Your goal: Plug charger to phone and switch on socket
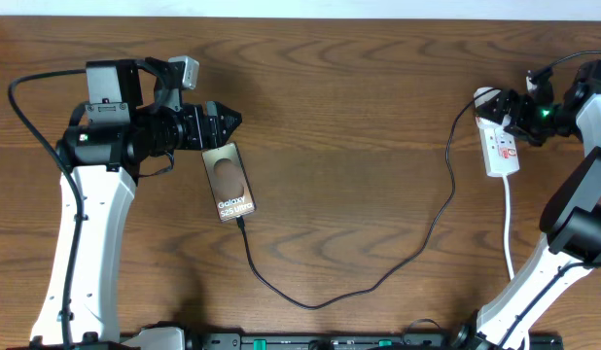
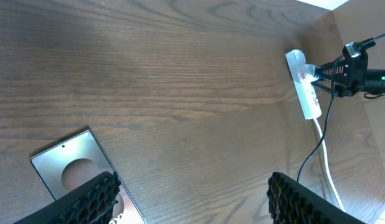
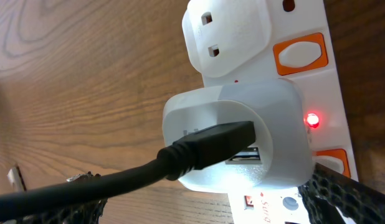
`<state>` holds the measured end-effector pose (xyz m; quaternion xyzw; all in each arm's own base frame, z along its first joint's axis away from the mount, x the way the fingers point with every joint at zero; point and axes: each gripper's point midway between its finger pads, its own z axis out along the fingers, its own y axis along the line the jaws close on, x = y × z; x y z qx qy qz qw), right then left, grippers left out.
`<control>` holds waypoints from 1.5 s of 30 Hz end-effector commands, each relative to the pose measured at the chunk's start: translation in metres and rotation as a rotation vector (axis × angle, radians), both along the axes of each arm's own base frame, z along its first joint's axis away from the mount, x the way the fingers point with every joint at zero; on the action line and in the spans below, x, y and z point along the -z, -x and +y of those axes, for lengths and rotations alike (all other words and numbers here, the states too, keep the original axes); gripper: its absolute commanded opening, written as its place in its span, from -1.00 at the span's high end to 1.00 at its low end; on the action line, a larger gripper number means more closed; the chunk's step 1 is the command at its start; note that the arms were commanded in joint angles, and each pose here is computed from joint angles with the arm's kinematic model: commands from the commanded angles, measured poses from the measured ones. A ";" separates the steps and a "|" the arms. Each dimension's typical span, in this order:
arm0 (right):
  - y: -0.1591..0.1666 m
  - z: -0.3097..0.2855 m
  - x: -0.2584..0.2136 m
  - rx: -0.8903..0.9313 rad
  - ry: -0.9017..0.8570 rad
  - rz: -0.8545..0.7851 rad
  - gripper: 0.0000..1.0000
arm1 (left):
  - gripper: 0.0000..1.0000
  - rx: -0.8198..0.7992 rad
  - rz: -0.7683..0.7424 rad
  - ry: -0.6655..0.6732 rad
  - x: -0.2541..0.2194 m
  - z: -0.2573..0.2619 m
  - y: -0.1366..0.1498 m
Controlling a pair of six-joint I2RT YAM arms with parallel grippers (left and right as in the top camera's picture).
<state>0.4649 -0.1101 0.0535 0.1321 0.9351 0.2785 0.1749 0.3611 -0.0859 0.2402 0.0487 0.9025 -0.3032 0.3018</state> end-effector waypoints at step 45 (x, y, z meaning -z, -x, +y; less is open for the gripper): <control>0.133 -0.031 -0.203 0.724 0.375 0.106 -0.99 | -0.56 0.001 0.007 -0.014 0.001 0.001 0.001</control>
